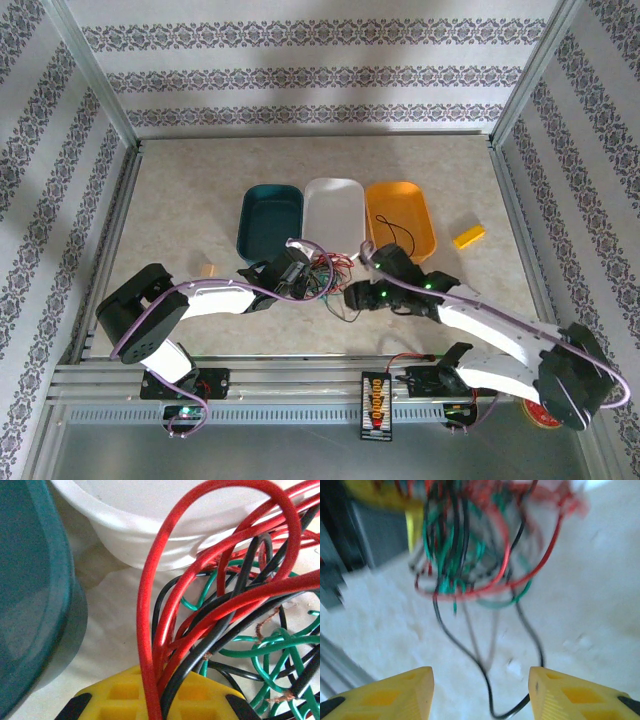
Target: Untangle the cables
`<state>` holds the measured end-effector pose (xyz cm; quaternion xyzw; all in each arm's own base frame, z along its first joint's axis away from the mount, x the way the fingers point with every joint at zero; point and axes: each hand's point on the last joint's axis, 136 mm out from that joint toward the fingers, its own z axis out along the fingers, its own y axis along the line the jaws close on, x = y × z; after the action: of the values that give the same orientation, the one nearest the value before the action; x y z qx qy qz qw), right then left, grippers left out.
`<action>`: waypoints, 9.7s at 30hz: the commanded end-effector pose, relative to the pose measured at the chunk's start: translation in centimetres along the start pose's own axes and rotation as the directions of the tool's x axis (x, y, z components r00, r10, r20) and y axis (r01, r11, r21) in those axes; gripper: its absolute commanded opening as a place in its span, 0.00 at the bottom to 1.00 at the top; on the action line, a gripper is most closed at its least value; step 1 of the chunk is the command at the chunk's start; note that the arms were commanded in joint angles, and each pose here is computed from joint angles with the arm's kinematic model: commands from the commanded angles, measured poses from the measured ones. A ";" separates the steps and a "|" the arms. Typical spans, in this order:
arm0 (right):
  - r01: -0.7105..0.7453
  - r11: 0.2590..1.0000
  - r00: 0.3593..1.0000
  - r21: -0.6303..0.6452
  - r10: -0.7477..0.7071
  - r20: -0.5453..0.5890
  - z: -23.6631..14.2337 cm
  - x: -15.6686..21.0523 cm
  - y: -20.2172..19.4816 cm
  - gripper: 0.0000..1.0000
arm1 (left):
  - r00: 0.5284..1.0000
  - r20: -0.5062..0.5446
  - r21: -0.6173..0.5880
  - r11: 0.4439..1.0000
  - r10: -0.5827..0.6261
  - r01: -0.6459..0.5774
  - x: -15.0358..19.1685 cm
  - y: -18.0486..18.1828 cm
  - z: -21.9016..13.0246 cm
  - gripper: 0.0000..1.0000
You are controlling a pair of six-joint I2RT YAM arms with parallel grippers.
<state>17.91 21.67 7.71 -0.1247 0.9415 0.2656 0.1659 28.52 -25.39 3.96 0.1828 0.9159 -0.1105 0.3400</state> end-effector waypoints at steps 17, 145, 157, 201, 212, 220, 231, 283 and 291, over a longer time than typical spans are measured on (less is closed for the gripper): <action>-0.019 0.988 0.994 0.155 0.035 -0.100 1.2 2.4 -4.3 0.52 | 1.000 0.024 -0.028 0.999 -0.018 0.019 -0.9 0.1 -0.3 0.00; 0.157 0.975 0.987 -0.159 -0.161 -0.017 2.2 -4.3 3.1 0.42 | 0.997 0.045 0.124 0.990 0.058 -0.064 0.1 -2.0 -2.5 0.14; 0.219 0.951 0.968 -0.220 -0.240 -0.076 3.1 -2.6 5.5 0.43 | 0.972 0.227 0.057 0.997 -0.064 0.052 -2.6 0.5 -6.0 0.50; 0.085 0.995 0.996 -0.056 -0.084 0.015 3.3 -7.1 0.9 0.00 | 0.996 0.053 0.166 0.983 0.075 -0.083 -0.5 -2.7 -3.2 0.39; 0.131 0.952 0.991 -0.277 -0.116 0.072 -2.7 -7.5 5.6 0.00 | 0.989 0.124 0.181 0.978 0.085 -0.107 -3.2 -3.7 -3.4 0.51; 0.130 0.929 0.978 -0.345 -0.064 0.197 -7.1 -10.6 6.9 0.00 | 0.993 0.082 0.162 0.982 0.082 -0.095 -2.3 -3.6 -1.2 0.21; 0.002 0.975 0.996 -0.221 0.017 0.084 -2.4 -8.2 2.0 0.01 | 0.997 0.069 0.164 0.985 0.046 -0.057 -1.5 -3.2 -1.2 0.00; 0.456 0.831 0.715 -0.319 -0.129 0.687 -27.7 -13.0 14.8 0.00 | 0.996 -0.062 0.044 0.997 0.062 -0.060 3.9 0.2 0.7 0.00; 0.566 0.781 0.615 -0.265 -0.186 0.766 -33.9 -12.5 17.3 0.00 | 0.994 -0.091 0.031 0.998 0.065 -0.062 4.9 0.7 1.1 0.00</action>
<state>17.40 20.14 44.14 -0.2187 0.6960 0.4738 0.4932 26.81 -25.29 2.10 0.2231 0.9095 -0.1278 0.3266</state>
